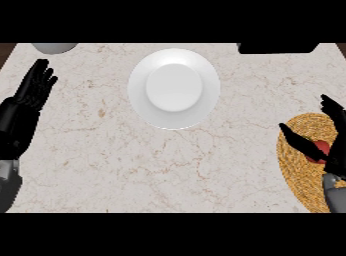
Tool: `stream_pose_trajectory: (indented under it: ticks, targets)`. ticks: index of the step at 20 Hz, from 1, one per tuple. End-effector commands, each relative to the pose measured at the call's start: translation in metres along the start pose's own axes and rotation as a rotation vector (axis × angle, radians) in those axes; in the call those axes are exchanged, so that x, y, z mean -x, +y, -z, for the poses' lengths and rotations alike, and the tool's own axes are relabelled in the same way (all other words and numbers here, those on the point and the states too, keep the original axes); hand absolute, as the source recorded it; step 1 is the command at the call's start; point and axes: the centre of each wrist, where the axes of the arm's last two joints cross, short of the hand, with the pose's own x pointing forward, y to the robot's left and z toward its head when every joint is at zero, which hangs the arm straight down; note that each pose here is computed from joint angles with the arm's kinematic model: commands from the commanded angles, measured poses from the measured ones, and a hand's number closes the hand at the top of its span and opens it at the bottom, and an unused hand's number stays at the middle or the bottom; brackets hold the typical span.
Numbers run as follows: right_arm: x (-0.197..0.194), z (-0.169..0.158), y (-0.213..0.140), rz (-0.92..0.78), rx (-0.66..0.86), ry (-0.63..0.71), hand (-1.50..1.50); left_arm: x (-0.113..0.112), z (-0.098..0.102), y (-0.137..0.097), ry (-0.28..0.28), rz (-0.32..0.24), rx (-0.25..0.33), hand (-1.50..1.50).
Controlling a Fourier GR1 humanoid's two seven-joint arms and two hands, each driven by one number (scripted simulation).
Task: Pick the squash from the placemat and place it in the plate
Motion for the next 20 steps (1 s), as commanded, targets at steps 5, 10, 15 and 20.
stream_pose_trajectory:
  ticks: [5,10,15,20]
  targets:
    - [-0.040,0.022,-0.057,-0.154,0.111,-0.052,-1.50,0.010,-0.001,-0.004,0.002,0.005,0.011,0.00]
    - [-0.032,0.025,-0.095,-0.446,-0.037,0.187,-1.50,-0.012,0.009,-0.007,-0.002,0.020,0.014,0.00]
    - [-0.052,0.038,-0.109,-0.672,-0.211,0.433,-1.50,-0.004,0.009,0.001,-0.011,0.008,0.015,0.00]
    - [-0.090,0.033,-0.101,-0.756,-0.414,0.622,-1.50,-0.010,0.015,0.001,-0.003,-0.006,0.041,0.00]
